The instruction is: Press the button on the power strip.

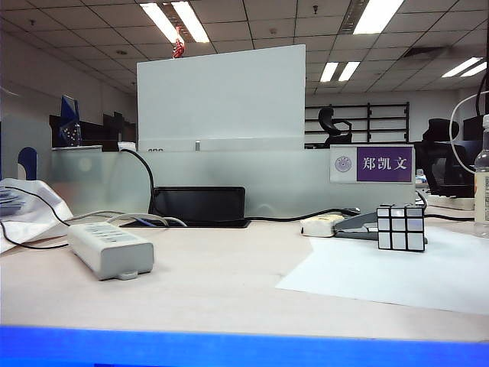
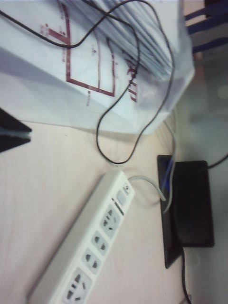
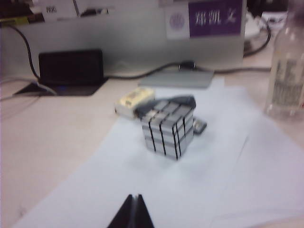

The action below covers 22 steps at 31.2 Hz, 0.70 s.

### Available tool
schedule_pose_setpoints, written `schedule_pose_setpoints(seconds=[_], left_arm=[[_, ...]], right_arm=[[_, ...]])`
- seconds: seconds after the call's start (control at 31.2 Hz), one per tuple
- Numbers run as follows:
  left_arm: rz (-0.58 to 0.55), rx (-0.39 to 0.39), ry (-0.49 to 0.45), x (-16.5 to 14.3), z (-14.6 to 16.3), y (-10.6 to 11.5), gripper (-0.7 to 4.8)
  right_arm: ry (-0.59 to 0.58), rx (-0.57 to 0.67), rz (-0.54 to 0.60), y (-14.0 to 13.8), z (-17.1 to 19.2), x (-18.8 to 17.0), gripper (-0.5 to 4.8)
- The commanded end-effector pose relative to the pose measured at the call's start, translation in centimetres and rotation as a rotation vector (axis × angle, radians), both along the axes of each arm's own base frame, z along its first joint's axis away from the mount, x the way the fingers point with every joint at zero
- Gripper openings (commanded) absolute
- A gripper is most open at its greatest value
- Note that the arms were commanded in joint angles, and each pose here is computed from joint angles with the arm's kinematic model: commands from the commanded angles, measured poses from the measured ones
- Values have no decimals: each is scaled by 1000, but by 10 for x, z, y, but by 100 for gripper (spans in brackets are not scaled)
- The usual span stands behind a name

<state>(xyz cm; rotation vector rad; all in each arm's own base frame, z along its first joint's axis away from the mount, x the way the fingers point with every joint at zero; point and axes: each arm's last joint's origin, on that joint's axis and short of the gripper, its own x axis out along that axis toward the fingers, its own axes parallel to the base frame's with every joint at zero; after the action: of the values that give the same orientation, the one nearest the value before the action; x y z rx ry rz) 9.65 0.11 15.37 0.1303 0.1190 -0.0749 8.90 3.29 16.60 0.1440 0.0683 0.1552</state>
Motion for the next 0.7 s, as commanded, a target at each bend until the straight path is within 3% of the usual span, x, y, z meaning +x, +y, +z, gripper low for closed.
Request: schedule_pose_setpoints(seconds=[0.03,0.16,0.32,0.45,0.7], left_arm=[[-6,7,-26,0,3,0,-5],[-10,6,-43,0,4,0,-5],[-50,-2,-83,0,8,-1,-5],[-104,-6,-88,0,9,-3,-5],[-144,-9,-96,0,9,-4,-5]], right_arm=[[-96,-5,-3,0,10,0,0],[-130,3,73,2,13,-1,0],[-119,-19,249,7,11,-2,0],[-88,-31,325,9,8,-3,0],[-76,-54,344,9,6,-3,0]])
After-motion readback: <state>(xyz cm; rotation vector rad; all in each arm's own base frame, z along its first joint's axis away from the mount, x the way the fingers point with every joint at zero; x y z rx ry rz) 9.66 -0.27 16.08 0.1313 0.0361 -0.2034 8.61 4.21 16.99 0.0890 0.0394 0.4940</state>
